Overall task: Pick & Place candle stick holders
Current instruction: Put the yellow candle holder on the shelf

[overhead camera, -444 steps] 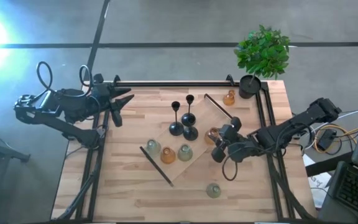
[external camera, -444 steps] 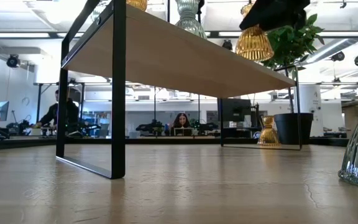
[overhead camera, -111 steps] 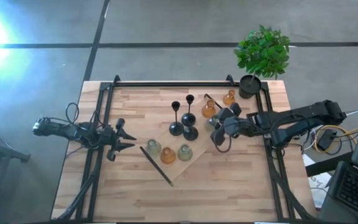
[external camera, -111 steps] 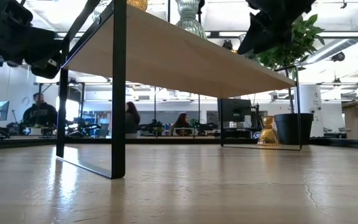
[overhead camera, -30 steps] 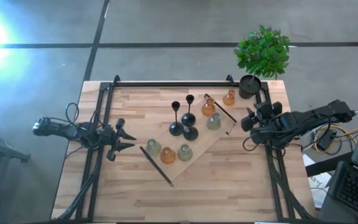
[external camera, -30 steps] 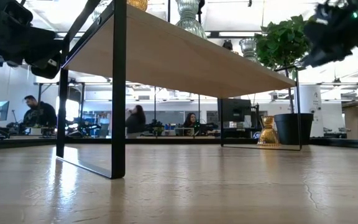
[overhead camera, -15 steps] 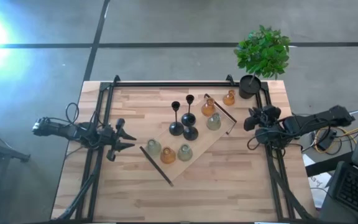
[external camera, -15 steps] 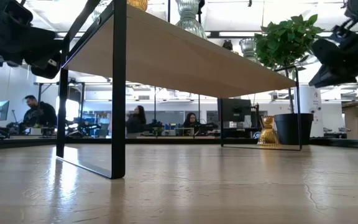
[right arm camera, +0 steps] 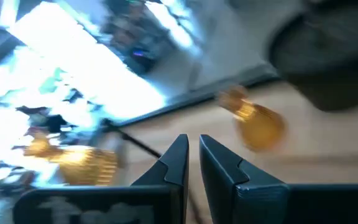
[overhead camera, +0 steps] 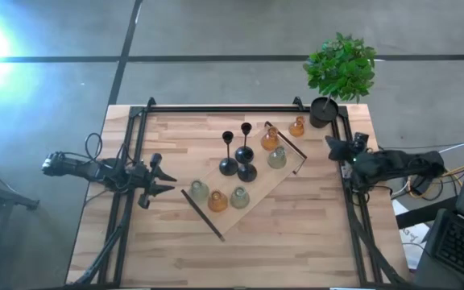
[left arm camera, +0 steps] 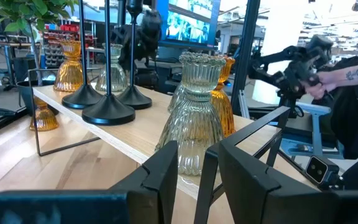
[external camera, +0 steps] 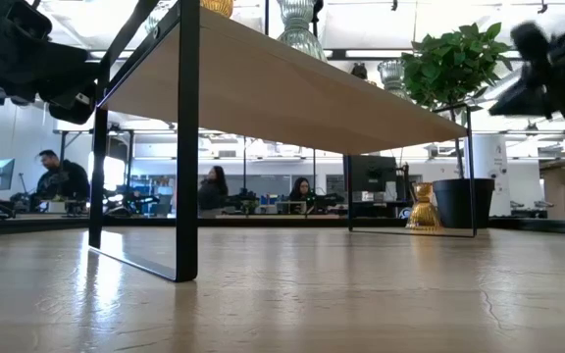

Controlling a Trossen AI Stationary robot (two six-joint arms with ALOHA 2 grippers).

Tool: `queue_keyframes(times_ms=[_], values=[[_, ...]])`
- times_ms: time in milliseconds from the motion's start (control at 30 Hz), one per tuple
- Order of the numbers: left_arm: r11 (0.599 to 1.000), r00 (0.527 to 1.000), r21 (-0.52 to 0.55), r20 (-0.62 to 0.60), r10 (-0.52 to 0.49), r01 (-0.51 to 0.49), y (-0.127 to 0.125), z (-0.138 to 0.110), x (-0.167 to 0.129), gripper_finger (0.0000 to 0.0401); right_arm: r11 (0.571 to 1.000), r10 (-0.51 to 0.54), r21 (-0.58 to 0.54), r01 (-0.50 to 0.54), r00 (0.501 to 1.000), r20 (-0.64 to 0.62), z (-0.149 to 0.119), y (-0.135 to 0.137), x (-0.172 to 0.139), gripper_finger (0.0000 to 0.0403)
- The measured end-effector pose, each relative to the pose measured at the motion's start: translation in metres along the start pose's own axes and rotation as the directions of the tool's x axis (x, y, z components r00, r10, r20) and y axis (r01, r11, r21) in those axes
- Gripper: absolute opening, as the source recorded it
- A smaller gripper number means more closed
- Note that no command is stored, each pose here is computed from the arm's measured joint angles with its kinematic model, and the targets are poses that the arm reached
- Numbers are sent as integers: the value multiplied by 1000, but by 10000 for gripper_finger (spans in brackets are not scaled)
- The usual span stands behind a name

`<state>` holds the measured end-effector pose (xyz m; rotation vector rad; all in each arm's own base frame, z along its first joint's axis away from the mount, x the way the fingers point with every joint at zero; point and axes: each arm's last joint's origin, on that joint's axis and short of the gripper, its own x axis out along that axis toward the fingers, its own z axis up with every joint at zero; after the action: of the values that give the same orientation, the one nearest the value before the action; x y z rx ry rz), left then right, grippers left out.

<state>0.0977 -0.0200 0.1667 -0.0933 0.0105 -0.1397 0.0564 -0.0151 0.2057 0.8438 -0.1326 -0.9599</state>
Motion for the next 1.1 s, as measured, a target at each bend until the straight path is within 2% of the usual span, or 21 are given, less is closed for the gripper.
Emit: queue_keyframes(times_ms=[100, 167, 233, 400, 600, 767, 900, 1100], values=[[1000, 1000, 0, 0, 0, 0, 0, 0, 0, 120, 992, 110, -62, -108, 994, 27, 11, 8, -4, 34], [1000, 1000, 0, 0, 0, 0, 0, 0, 0, 120, 984, 147, -113, -141, 988, 50, 19, 10, -8, 33], [1000, 1000, 0, 0, 0, 0, 0, 0, 0, 120, 980, 142, -150, -133, 988, 52, 23, 11, -9, 33], [1000, 1000, 0, 0, 0, 0, 0, 0, 0, 120, 949, 180, -249, -192, 981, -69, 14, 19, -2, 33], [1000, 1000, 0, 0, 0, 0, 0, 0, 0, 120, 898, 170, -402, -180, 984, -59, 10, 35, 13, 28], [1000, 1000, 0, 0, 0, 0, 0, 0, 0, 120, 854, 254, -444, -273, 962, -105, 18, 51, 26, 10], [1000, 1000, 0, 0, 0, 0, 0, 0, 0, 120, 850, 180, -484, -209, 978, -106, 26, 48, 40, 8], [1000, 1000, 0, 0, 0, 0, 0, 0, 0, 120, 877, 89, -459, -144, 986, -140, 28, 26, 59, 8]])
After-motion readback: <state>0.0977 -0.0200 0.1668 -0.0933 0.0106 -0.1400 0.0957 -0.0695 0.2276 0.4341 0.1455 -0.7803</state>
